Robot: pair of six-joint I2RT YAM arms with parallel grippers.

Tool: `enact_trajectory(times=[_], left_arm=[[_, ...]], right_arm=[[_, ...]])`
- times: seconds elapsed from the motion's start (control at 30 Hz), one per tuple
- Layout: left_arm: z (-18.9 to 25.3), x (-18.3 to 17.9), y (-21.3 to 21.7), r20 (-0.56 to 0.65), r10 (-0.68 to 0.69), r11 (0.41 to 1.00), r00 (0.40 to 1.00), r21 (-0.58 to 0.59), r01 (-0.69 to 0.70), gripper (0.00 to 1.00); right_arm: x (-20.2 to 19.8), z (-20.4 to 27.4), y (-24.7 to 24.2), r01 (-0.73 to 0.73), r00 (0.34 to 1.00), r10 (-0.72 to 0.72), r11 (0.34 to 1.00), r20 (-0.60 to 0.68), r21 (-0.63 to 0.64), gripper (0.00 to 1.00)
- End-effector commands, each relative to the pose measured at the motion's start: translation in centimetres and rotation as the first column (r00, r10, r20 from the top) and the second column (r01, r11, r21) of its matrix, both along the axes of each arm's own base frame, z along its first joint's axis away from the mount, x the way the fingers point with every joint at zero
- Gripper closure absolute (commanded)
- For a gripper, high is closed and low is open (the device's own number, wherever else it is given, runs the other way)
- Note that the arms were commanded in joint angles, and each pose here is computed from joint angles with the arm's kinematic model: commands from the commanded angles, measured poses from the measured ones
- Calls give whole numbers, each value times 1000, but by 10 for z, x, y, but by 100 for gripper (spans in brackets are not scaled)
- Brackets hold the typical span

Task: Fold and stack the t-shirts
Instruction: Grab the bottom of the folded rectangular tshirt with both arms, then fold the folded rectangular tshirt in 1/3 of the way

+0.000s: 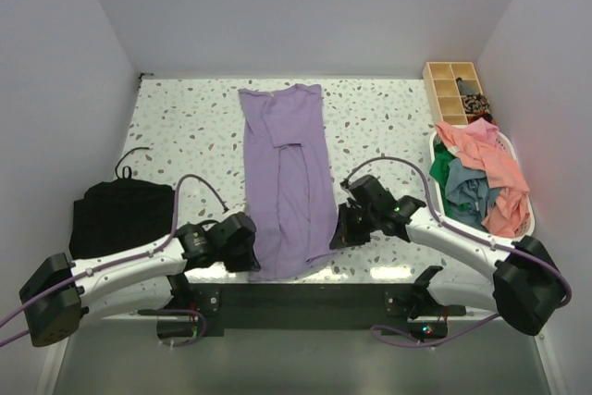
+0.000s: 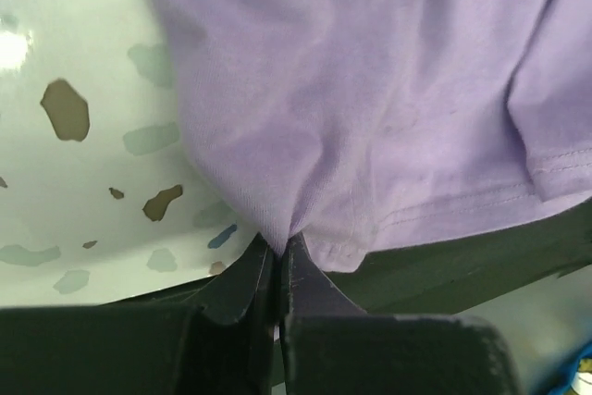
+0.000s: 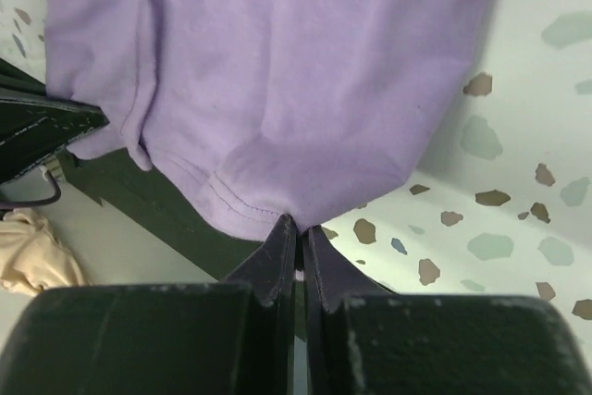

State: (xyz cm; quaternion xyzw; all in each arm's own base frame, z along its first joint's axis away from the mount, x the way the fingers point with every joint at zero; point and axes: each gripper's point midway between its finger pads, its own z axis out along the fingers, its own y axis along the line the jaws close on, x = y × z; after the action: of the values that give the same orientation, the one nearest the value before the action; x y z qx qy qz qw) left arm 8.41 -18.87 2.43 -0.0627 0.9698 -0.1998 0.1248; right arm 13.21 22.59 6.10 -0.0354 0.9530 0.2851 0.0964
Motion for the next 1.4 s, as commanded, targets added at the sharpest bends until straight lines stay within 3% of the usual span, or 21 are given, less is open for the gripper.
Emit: enact_trajectory(times=[0.0,0.37,0.7,0.9,1.17,1.2,1.23,1.27,1.3,1.37], left_arm=[[30,30,-9,125,0,999,992,35,-4,100],[67,102,-15,306,81,990,948,82,-112,100],[95,197,3,446,149,978,883,64,-197,100],[87,246,-4,456,130,983,880,60,-176,100],[63,276,10,426,139,976,894,93,-197,100],[61,277,10,426,138,976,894,95,-196,100],[56,277,12,421,131,976,898,104,-192,88],[52,279,15,422,117,976,899,119,-183,50],[54,283,13,435,105,978,894,117,-171,30],[58,290,16,463,90,975,882,139,-173,0]], right_arm=[[25,21,-3,-14,993,22,997,118,-70,100],[99,49,-4,24,954,47,973,297,-231,100],[169,52,-8,62,944,11,976,330,-211,100],[208,48,1,45,941,23,980,338,-192,100],[245,19,19,16,961,28,987,274,-158,100],[251,21,20,20,957,26,987,288,-159,94],[255,20,18,32,957,20,985,288,-172,88],[261,18,14,52,953,10,979,303,-196,83],[266,22,13,64,946,5,977,324,-201,77],[278,38,2,112,921,-15,967,389,-229,65]])
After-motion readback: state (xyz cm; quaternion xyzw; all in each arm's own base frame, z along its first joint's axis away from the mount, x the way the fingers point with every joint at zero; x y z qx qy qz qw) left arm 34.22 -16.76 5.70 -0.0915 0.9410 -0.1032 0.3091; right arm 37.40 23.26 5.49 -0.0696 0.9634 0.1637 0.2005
